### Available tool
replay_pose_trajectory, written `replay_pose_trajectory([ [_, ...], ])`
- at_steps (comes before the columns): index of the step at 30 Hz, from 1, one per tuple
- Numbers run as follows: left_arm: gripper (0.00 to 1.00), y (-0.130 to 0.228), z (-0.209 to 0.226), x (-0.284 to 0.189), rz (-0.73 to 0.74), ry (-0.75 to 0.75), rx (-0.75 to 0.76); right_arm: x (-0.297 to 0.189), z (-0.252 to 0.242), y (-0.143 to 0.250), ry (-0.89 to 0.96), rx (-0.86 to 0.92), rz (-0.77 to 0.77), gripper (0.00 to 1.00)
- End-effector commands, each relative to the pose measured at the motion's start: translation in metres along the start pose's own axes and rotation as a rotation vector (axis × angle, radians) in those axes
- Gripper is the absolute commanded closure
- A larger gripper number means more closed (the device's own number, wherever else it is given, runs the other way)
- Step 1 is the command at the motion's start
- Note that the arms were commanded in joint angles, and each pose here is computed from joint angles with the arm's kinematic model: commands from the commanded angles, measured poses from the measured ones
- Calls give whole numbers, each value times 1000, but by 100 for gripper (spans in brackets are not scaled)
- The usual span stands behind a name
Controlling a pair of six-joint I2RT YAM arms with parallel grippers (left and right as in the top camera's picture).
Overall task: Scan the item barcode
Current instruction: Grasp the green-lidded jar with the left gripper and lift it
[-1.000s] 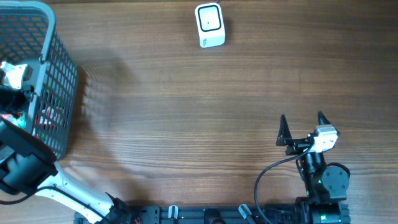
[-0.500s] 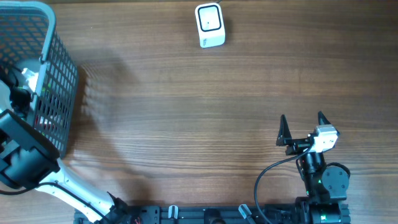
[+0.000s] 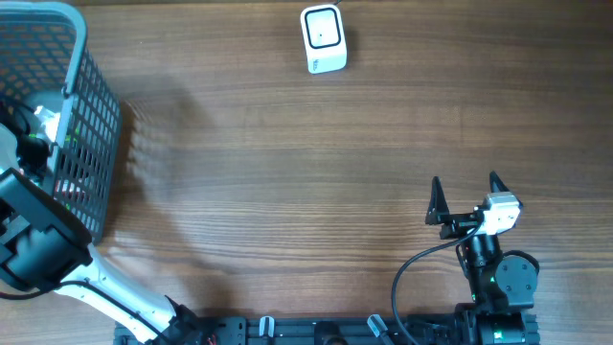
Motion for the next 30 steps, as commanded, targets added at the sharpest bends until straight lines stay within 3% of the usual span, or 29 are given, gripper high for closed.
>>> replay_pose_trajectory([
  [1,40,0,-4,8,-4,42,2,0,-1,0,13,14,-4,0],
  [6,54,-2,-3,8,-12,33,4,0,-1,0,13,14,-4,0],
  [12,59,-9,0,-13,-51,-28,17,0,-1,0,13,14,-4,0],
  [22,59,-22,-2,-115,-197,-304,58,0,-1,0,13,14,-4,0],
  [30,60,-15,-38,-219,-454,-539,78,0,-1,0,13,14,-4,0],
])
Point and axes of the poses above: each gripper's point midway between its finger pads, its own x axis out along the fingers, its own z axis along the line the jaws close on, y = z × x, the point moved 9 cm from there along -x, back along the fingers, and after that the axes turned 6 degrees about x, right-handed, at the moved point
